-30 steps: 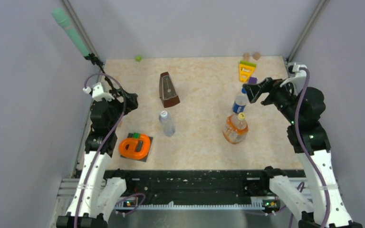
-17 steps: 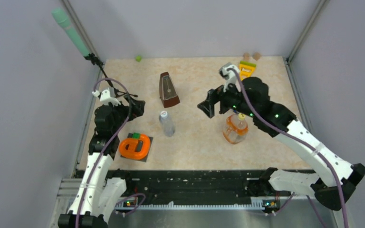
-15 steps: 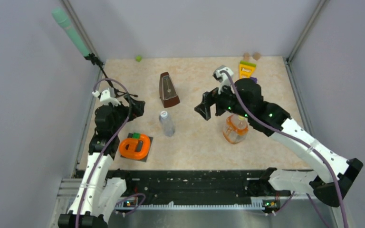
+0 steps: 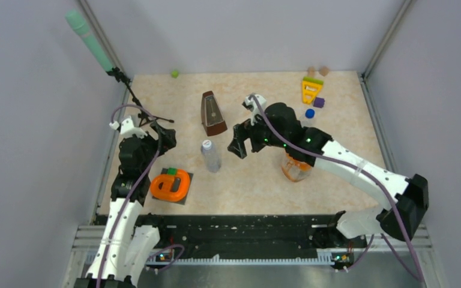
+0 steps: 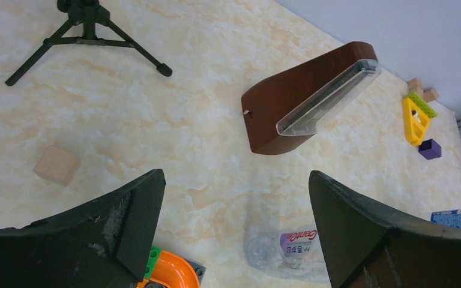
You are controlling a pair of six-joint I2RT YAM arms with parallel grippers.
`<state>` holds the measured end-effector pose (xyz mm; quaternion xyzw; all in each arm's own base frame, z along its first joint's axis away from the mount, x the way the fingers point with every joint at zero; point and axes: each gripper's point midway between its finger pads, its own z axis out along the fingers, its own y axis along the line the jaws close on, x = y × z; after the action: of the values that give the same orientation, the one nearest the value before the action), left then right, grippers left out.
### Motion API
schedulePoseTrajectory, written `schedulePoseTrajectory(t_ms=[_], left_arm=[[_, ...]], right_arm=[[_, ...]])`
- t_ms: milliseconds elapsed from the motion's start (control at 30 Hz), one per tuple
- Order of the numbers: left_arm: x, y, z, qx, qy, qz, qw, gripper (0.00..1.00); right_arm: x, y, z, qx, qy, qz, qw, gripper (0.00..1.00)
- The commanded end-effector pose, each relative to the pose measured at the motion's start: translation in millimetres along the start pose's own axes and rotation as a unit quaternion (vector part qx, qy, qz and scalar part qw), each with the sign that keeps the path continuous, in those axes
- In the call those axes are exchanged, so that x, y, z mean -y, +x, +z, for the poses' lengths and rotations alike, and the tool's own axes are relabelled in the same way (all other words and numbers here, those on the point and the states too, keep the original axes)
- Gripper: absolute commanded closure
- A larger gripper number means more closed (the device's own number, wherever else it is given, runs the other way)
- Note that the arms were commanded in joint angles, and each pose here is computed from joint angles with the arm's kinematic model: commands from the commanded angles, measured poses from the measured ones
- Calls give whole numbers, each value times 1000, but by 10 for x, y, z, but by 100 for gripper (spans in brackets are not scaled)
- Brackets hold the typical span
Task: Unscrew the bottle caps
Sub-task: Pick up the plastic bottle at the center of the board.
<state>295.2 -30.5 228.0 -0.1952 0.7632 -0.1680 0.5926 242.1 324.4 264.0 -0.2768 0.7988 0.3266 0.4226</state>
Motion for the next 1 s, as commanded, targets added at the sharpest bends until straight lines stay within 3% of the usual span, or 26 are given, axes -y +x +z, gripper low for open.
schedulePoseTrajectory(t_ms=[0, 267, 467, 967], left_arm=[[-182, -97, -60, 26, -54, -14, 998, 6], [-382, -245, -244, 55, -117, -10, 992, 5], [-349, -324, -340, 84, -103, -16, 991, 5], [-355, -297, -376, 86, -101, -26, 991, 6]], right_arm=[[-244, -86, 142, -17, -27, -12, 999, 9], [-393, 60, 475, -56, -37, -16, 998, 9], [-470, 171, 769, -84, -9, -49, 995, 9], [-185, 492, 1469, -144, 63, -73, 985, 8]])
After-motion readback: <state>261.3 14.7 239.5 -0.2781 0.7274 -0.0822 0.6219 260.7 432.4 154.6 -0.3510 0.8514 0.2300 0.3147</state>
